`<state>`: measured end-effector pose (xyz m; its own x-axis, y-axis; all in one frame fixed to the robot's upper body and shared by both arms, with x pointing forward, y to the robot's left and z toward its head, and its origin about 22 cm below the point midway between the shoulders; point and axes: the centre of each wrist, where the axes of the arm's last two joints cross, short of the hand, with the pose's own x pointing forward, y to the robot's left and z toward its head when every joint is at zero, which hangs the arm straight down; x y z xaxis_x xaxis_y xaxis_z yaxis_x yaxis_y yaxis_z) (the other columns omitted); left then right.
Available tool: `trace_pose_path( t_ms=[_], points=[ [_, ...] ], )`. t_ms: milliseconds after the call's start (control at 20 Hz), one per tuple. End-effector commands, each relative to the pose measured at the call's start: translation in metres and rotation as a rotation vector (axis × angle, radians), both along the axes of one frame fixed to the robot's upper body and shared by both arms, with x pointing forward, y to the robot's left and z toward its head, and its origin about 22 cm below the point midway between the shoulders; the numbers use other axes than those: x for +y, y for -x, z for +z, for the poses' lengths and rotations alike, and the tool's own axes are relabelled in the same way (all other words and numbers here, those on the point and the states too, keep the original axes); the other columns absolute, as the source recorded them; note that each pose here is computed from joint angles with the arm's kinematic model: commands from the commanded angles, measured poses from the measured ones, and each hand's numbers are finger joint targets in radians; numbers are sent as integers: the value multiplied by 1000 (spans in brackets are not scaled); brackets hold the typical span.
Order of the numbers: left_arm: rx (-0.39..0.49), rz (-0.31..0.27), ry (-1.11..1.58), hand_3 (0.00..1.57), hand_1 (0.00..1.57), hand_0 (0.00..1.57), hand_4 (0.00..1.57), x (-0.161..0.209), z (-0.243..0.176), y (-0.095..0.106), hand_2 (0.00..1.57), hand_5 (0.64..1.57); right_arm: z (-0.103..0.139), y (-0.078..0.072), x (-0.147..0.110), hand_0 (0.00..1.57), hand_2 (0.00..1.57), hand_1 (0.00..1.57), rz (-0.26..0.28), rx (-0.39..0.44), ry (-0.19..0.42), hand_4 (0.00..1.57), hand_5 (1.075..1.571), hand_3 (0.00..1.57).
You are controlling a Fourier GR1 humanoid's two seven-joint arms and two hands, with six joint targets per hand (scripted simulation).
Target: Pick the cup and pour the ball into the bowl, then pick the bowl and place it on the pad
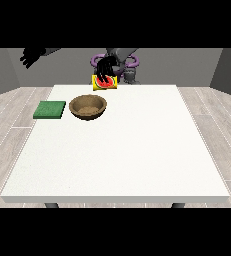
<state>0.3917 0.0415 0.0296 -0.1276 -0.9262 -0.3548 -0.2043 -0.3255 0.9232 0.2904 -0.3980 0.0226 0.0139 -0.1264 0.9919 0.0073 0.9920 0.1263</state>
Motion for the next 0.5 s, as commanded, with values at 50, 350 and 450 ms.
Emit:
trace_pose_path(
  t_ms=[50, 350, 450],
  points=[
    [-17, -3, -149, 1557, 254, 254, 1077, -28, 15, 17, 1235, 1570, -11, -10, 17, 0, 0, 0, 28, -27, 2, 690, 1553, 324],
    [48, -78, -141, 1547, 0, 0, 1106, -37, 13, 37, 1056, 1570, 5, -18, 11, 0, 0, 0, -17, 26, 5, 726, 1546, 143],
    [-14, -80, 2, 1494, 0, 0, 1042, -21, 28, 20, 1154, 1567, 2, -6, -5, 0, 0, 0, -75, 32, 26, 740, 1551, 107]
  ],
)
